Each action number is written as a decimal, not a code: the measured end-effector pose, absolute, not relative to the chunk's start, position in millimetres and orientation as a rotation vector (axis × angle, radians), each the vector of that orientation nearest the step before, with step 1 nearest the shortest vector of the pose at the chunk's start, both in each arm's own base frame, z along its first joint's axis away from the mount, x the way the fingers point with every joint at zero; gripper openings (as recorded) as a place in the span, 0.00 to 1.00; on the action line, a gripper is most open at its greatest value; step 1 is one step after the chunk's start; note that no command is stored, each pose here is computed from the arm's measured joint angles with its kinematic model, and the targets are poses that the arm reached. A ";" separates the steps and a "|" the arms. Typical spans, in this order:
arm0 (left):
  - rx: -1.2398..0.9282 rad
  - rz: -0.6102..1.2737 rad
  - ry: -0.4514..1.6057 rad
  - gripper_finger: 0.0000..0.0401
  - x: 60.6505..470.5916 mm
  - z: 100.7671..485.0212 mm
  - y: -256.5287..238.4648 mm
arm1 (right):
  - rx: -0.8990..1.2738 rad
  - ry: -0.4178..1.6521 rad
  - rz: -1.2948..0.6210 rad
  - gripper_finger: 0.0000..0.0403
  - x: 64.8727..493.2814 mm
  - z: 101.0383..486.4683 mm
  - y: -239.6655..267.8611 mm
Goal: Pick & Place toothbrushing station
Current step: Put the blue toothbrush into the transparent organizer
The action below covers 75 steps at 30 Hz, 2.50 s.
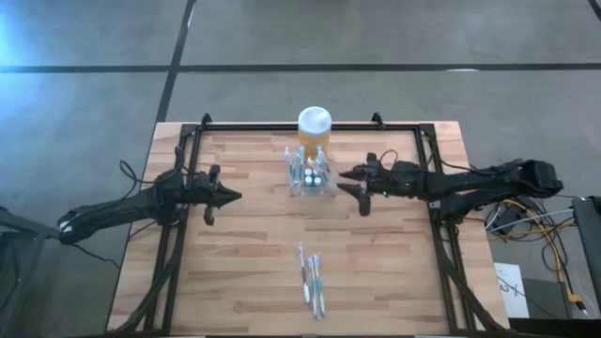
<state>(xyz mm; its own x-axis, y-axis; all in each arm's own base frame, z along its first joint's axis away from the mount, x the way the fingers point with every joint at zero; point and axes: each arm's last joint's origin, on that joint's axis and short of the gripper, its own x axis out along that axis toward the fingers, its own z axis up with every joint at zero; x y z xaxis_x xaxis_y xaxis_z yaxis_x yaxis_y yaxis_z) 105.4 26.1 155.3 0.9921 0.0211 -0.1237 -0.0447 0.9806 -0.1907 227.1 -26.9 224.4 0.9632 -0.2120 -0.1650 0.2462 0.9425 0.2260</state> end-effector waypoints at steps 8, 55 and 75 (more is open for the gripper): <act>-0.198 0.034 0.119 0.02 105.5 155.5 26.1 | 0.262 0.349 -0.183 0.42 218.5 261.9 23.8; -0.159 0.031 0.098 0.02 105.7 158.6 26.1 | 0.616 1.143 -0.529 0.52 378.8 161.0 203.8; -0.208 0.032 0.117 0.02 105.7 156.5 26.1 | 0.510 1.213 -0.549 0.51 366.3 143.1 197.5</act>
